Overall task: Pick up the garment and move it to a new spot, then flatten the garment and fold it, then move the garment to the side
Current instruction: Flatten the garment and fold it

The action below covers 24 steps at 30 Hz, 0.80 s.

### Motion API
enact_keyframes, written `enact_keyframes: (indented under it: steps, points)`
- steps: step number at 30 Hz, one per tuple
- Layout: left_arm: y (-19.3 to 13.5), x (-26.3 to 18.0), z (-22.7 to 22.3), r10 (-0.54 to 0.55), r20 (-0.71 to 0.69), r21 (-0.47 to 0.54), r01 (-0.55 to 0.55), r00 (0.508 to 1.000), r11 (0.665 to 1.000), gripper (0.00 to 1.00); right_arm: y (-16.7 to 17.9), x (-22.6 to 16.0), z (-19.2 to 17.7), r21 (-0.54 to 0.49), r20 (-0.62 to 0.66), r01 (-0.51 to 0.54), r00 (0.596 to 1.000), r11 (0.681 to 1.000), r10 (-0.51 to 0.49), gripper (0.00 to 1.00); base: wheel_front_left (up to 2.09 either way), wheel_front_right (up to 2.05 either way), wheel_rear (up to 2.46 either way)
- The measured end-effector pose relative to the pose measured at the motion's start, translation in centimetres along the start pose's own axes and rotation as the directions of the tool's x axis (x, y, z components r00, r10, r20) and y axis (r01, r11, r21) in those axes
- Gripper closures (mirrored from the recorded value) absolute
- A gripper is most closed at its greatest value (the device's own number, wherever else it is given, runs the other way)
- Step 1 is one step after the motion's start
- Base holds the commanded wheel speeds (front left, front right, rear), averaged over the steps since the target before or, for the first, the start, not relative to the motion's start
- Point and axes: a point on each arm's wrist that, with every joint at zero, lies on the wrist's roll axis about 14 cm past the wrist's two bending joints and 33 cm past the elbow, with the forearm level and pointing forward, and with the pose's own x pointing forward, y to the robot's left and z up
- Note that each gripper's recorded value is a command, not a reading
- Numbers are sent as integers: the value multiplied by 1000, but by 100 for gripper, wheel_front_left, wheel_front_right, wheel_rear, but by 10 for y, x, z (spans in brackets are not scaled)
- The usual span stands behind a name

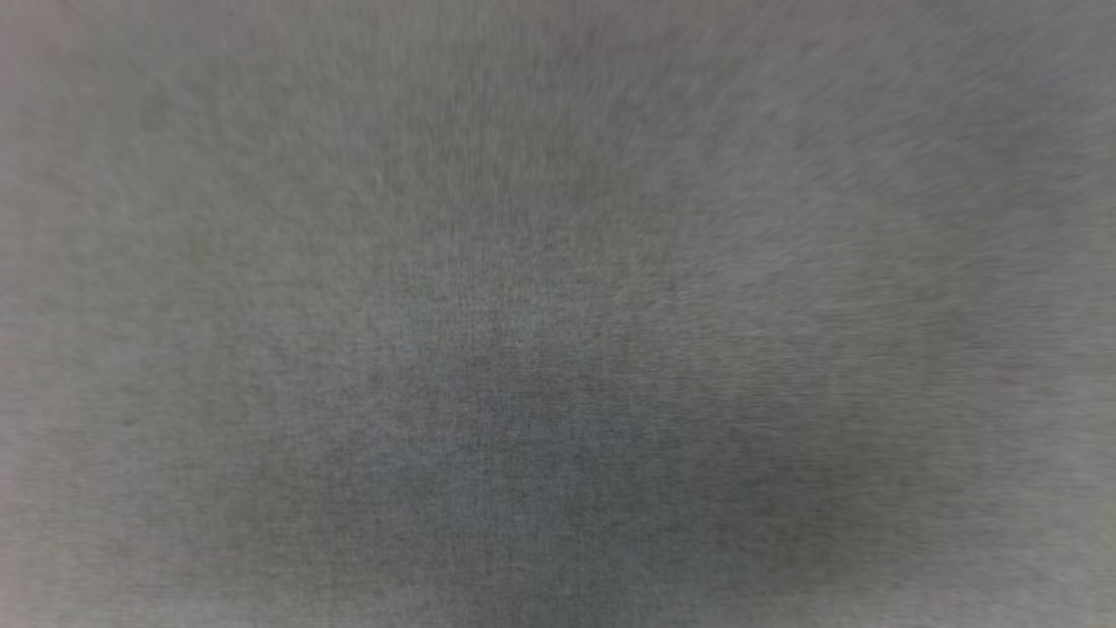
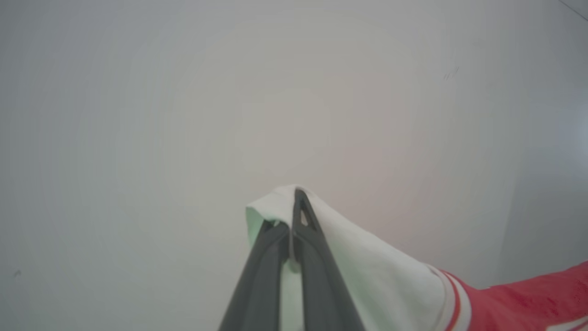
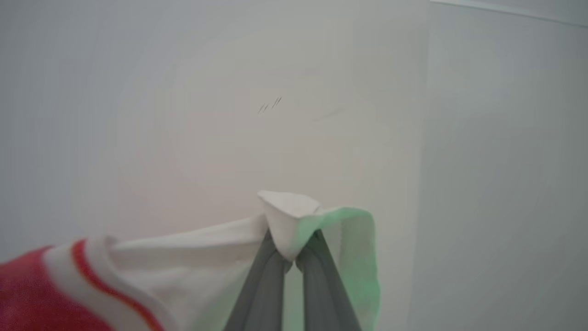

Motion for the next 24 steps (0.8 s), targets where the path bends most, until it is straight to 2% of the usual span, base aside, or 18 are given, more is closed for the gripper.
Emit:
enact_keyframes:
  steps: [4,7,9,12,15,17,19,21,23,24]
  points:
    - [27,-5,-79,41,-69,-14,-42,997,999,100,15,-26,-89,5,-121,-14,993,1000,15,100,0,0,0]
    - [46,-22,-150,75,-169,-15,-79,983,997,100,40,-58,-161,41,-244,-49,968,998,57,100,0,0,0]
    - [57,-51,-216,103,-316,-21,-115,943,993,100,58,-88,-208,84,-335,-63,938,994,88,100,0,0,0]
    - [73,-106,-294,140,-526,-10,-171,839,985,100,79,-137,-269,216,-469,11,878,976,94,100,0,0,0]
    - [84,-132,-313,162,-600,-15,-213,783,977,100,114,-160,-292,372,-516,69,844,926,144,100,0,0,0]
    - [91,-142,-313,172,-626,-7,-226,761,974,100,117,-162,-294,432,-536,107,829,896,159,100,0,0,0]
    - [89,-151,-311,160,-658,2,-211,736,978,100,110,-165,-291,445,-551,121,818,887,165,100,0,0,0]
    - [90,-158,-303,157,-686,1,-215,711,977,100,103,-171,-289,475,-584,166,794,864,168,100,0,0,0]
    - [92,-167,-294,159,-706,13,-212,690,977,100,103,-182,-287,483,-625,174,755,858,198,100,0,0,0]
    - [93,-174,-290,162,-725,30,-205,669,978,100,101,-184,-282,500,-628,197,753,844,196,100,0,0,0]
